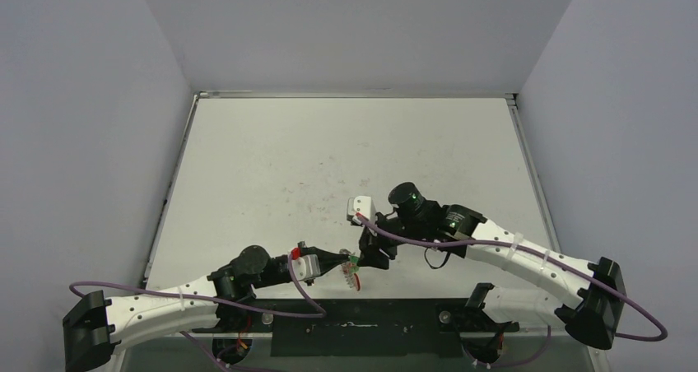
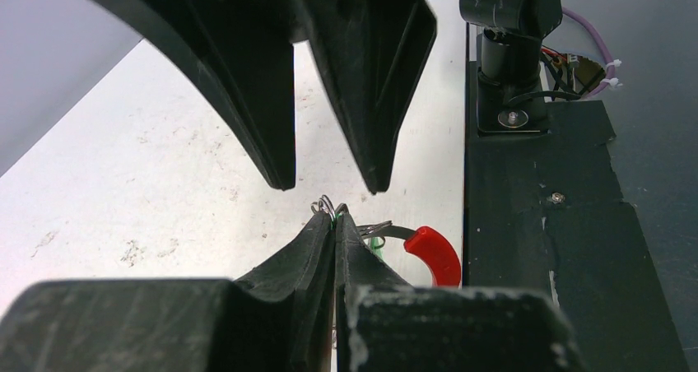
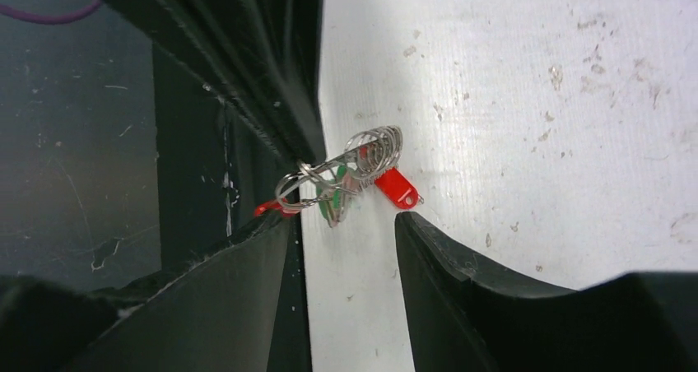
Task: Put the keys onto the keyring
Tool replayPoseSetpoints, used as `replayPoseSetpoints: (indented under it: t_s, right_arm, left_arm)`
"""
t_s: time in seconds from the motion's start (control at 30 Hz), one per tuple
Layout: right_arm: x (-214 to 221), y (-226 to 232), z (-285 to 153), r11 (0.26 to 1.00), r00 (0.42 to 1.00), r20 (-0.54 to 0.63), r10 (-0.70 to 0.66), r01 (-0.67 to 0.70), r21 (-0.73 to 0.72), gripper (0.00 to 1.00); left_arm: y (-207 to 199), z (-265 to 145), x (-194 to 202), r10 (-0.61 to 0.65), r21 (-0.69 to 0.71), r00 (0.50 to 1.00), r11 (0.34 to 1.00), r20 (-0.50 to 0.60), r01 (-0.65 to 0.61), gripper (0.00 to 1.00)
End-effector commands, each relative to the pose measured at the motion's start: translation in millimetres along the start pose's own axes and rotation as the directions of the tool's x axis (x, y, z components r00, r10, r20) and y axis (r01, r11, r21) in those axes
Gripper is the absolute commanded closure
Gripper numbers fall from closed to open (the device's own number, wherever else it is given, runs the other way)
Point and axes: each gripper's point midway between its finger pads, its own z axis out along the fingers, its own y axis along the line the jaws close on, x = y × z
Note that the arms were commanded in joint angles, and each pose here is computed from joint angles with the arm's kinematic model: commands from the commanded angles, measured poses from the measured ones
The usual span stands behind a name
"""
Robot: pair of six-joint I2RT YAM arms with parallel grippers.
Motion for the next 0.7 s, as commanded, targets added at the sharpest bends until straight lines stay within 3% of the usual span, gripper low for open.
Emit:
replayPoseSetpoints:
  t_s: [0.0, 0.5, 0.67]
  right_arm:
    - [-38, 13, -14, 0.988, 0.971, 0.193, -0.14, 0.149, -0.038, 0.48]
    - [-36, 14, 12, 0.971, 0.961, 0.218, -0.172, 0.203, -0.128, 0.6]
    - [-28, 10, 16, 0.973, 0.969, 0.187, -0.165, 0.19, -0.131, 0.85]
  left_arm:
    - [4, 3, -27, 0.017, -0.011, 0.996, 1.0, 0.091, -0.016, 1.0]
    - [3, 3, -30, 0.017, -0.005, 0.995, 1.0, 0.099, -0.017, 1.0]
    - [3, 2, -31, 0.018, -0.008, 0.995, 1.0, 0.102, -0.017, 1.0]
